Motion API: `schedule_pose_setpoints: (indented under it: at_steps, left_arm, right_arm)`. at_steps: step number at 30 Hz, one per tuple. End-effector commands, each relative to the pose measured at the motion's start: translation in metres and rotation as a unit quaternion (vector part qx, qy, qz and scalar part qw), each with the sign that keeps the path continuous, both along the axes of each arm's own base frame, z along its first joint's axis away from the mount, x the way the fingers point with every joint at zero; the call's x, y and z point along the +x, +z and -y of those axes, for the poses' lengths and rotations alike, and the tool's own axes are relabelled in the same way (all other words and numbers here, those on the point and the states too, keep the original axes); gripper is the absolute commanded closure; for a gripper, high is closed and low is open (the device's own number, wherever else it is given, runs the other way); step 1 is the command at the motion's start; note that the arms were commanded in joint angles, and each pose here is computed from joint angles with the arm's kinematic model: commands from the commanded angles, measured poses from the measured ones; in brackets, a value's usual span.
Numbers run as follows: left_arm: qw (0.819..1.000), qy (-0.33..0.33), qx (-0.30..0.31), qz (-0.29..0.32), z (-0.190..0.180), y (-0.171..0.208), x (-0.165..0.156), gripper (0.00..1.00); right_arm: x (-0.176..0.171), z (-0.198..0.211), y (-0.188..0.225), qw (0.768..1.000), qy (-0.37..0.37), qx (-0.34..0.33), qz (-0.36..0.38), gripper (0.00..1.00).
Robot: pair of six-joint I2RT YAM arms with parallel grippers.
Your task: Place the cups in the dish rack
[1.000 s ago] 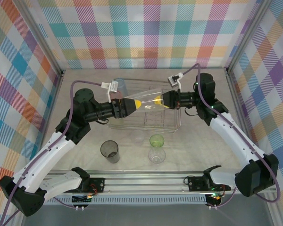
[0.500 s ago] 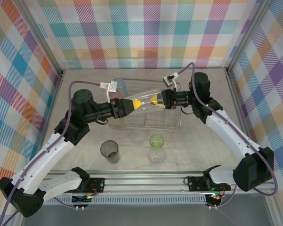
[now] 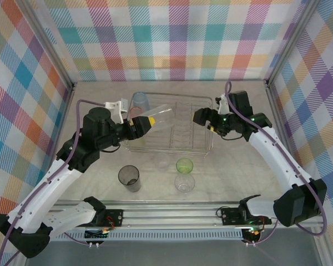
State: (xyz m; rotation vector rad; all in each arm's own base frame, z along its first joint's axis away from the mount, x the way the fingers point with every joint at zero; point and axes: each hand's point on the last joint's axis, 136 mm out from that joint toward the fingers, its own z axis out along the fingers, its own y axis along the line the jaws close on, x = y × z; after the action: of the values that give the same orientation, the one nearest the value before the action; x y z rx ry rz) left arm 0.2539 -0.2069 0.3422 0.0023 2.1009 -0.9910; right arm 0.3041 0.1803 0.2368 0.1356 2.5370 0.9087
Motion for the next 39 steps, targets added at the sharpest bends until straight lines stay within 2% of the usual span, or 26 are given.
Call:
schedule_pose_setpoints:
  at_steps: [1,4,7,9,13,22,28,31,39]
  left_arm:
    - [0.998,0.033,0.06,-0.01,-0.014,-0.009,0.006,0.94]
    - [0.995,0.042,0.084,-0.025,-0.017,-0.017,0.01,0.94]
    - [0.991,0.057,0.114,-0.044,-0.019,-0.028,0.019,0.95]
    - [0.987,0.062,0.139,-0.058,-0.019,-0.038,0.025,0.96]
    - [0.978,0.063,0.179,-0.083,-0.018,-0.058,0.032,0.97]
    - [0.969,0.051,0.218,-0.103,-0.007,-0.079,0.044,0.97]
    - [0.962,0.056,0.243,-0.107,-0.008,-0.082,0.051,0.96]
    - [0.959,0.058,0.255,-0.11,-0.008,-0.083,0.054,0.96]
    - [0.941,0.06,0.309,-0.124,-0.007,-0.086,0.071,0.96]
  right_arm:
    - [-0.014,0.062,-0.048,0.979,-0.029,-0.197,-0.047,0.13]
    - [-0.014,0.077,-0.071,0.967,-0.029,-0.244,-0.074,0.17]
    - [-0.014,0.074,-0.09,0.962,-0.013,-0.25,-0.105,0.22]
    - [-0.012,0.072,-0.102,0.96,-0.008,-0.255,-0.119,0.37]
    - [-0.006,0.072,-0.115,0.955,-0.005,-0.266,-0.13,0.54]
    - [-0.005,0.06,-0.133,0.957,0.017,-0.25,-0.148,0.82]
    - [-0.013,0.05,-0.145,0.945,0.063,-0.28,-0.157,0.98]
    - [-0.018,0.052,-0.148,0.937,0.07,-0.301,-0.163,1.0]
    - [-0.028,0.049,-0.144,0.94,0.081,-0.295,-0.152,1.0]
